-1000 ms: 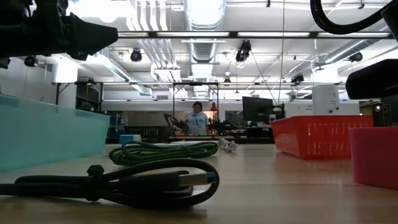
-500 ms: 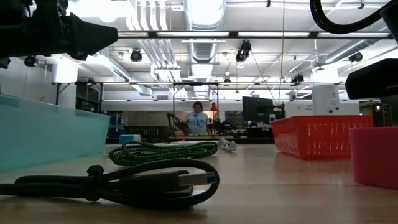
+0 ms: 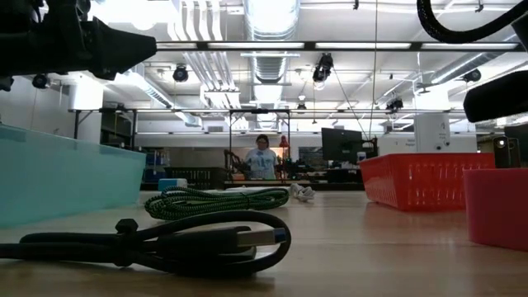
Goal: Pick and place items into bin
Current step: Put the bottom white USB cable into the light blue bin
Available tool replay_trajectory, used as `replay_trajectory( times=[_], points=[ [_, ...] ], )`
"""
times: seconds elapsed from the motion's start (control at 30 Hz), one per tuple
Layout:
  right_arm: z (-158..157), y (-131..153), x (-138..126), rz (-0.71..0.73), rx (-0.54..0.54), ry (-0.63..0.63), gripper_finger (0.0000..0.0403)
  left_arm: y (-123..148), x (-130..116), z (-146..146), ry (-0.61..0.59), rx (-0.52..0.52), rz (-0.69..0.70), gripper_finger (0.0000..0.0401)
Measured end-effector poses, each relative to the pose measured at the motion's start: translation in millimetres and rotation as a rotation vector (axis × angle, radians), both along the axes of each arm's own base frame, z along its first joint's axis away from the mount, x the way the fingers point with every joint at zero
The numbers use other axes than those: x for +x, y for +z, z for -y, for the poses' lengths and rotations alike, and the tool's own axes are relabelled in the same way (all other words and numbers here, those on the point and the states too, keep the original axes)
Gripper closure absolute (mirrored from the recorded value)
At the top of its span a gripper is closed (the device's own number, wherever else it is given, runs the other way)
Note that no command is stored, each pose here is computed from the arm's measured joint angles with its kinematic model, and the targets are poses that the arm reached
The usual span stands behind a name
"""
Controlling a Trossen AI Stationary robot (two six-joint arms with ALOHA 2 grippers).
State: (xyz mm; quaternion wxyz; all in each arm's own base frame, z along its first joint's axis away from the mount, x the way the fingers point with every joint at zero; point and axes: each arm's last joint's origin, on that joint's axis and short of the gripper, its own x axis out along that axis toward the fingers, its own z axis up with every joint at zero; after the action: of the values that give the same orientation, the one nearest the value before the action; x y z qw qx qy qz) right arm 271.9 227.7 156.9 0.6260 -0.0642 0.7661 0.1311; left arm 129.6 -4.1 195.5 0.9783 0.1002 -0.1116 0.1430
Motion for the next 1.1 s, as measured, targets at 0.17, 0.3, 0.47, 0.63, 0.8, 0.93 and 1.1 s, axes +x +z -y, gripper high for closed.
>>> replay_trajectory(
  times=[0.17,0.3,0.47,0.63,0.8,0.93,1.1],
  points=[
    [1.5,7.8,1.7,0.044,-0.033,0.008,0.0389,0.0,0.0,0.0,0.0,0.0,0.0,0.0205],
    [5.3,20.9,1.6,0.111,-0.058,0.006,0.039,-0.1,0.0,0.0,0.0,0.0,0.0,0.0205],
    [12.5,45.2,-0.8,0.214,-0.072,-0.018,0.039,-0.1,0.0,0.0,0.0,0.0,0.0,0.0205],
    [21.2,71.1,0.3,0.402,-0.114,-0.039,0.039,-0.1,0.0,0.0,0.0,0.0,0.0,0.0205],
    [30.2,93.9,1.5,0.591,-0.165,-0.077,0.039,-0.1,0.0,0.0,0.0,0.0,0.0,0.0205],
    [38.0,106.4,0.2,0.696,-0.192,-0.086,0.039,-0.1,0.0,0.0,0.0,0.0,0.0,0.0205],
    [47.8,112.7,-0.9,0.818,-0.176,-0.025,0.039,-0.1,0.0,0.0,0.0,0.0,0.0,0.0205]
  ],
)
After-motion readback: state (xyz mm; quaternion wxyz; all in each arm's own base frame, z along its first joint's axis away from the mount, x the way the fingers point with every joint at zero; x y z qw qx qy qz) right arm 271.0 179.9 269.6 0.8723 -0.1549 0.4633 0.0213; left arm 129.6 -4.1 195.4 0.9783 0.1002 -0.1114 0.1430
